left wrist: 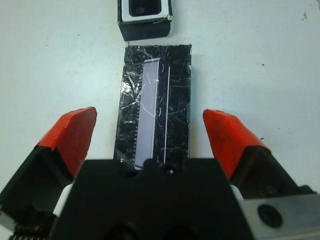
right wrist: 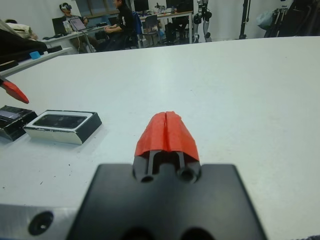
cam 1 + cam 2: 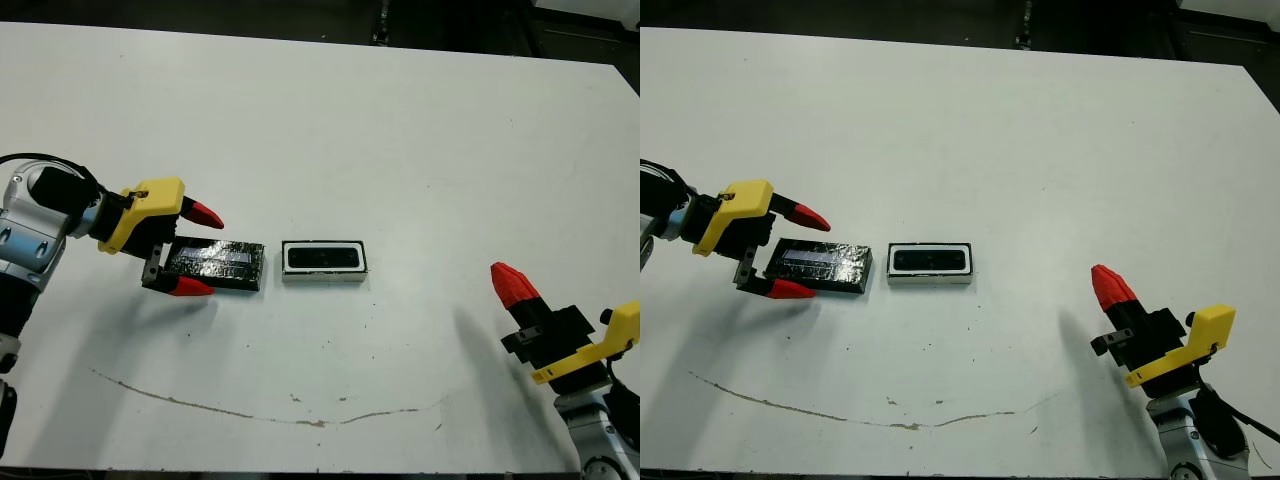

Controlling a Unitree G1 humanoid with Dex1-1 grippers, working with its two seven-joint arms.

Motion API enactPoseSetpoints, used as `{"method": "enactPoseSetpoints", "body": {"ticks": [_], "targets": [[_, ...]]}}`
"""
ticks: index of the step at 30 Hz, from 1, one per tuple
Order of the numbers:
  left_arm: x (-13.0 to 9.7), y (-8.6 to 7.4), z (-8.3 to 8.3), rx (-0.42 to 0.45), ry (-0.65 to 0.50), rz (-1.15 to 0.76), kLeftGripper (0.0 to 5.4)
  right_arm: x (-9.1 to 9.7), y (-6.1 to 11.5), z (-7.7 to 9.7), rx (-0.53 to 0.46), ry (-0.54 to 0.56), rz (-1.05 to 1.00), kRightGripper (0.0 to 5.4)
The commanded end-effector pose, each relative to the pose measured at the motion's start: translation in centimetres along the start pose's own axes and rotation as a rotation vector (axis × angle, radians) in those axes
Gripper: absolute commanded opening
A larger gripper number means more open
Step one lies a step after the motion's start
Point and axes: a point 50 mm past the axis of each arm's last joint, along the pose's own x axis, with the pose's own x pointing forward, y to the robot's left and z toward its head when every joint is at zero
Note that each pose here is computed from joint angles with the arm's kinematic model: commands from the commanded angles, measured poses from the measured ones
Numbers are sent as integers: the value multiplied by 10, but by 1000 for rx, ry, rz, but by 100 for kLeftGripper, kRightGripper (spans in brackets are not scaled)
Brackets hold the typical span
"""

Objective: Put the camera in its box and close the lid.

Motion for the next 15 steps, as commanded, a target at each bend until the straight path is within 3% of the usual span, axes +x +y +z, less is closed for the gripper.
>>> {"method": "enactPoseSetpoints", "body": {"ticks": [1, 8, 15], "targets": [[-1, 0, -3, -28, 12, -13, 540, -4, -3, 0, -15, 26, -10, 2], [-3, 0, -7, -94, 58, -19, 540, -4, -3, 0, -11, 22, -9, 2], [-4, -1, -11, -117, 73, -15, 454, -4, -3, -1, -5, 27, -5, 0]]}}
